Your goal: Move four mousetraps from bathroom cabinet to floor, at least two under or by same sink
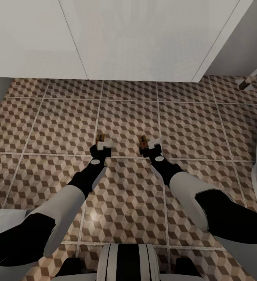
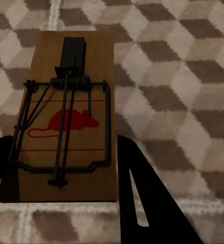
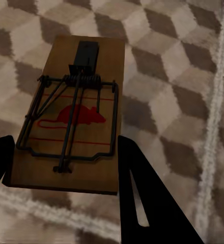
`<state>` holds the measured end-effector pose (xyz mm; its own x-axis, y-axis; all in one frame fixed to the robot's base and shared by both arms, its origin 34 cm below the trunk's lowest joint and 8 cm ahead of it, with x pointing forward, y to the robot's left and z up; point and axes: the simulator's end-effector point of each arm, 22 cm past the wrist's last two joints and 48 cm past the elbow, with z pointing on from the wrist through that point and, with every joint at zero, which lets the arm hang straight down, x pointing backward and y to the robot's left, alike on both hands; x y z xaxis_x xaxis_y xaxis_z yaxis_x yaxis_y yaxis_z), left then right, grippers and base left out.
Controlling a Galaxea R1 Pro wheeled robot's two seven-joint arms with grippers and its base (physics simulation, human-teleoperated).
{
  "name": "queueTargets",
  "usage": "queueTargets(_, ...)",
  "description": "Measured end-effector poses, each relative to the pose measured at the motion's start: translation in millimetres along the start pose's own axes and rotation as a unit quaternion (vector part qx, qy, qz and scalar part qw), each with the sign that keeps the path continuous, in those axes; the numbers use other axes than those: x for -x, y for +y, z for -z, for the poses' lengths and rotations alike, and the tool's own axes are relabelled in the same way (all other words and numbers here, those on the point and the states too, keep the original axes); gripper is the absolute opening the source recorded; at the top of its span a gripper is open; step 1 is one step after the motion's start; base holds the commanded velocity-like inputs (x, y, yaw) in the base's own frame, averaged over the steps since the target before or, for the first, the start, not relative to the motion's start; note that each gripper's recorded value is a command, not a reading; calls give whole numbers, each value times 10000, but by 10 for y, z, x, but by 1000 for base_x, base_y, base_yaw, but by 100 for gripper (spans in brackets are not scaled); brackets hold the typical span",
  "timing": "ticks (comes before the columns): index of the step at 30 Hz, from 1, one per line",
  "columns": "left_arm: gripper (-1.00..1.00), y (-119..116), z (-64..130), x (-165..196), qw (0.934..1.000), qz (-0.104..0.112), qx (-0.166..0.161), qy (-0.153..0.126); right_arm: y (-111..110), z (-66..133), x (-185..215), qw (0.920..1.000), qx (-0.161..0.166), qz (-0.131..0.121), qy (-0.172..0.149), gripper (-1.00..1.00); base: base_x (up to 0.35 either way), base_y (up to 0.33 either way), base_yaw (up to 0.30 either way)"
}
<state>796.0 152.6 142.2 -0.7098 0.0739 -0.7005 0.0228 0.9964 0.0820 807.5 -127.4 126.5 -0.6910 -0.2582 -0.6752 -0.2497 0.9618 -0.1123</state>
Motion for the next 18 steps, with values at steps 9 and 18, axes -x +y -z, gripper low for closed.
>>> queueTargets(9,-100,-15,-28,-143,9999,-9,-7,104,43,-19,-141,10000,42,-23,-35,-100,0,0,0)
queueTargets(18,-100,-38,-117,-437,9996,-20,-19,294,110,-115,-427,9999,90,-40,138,-100,0,0,0)
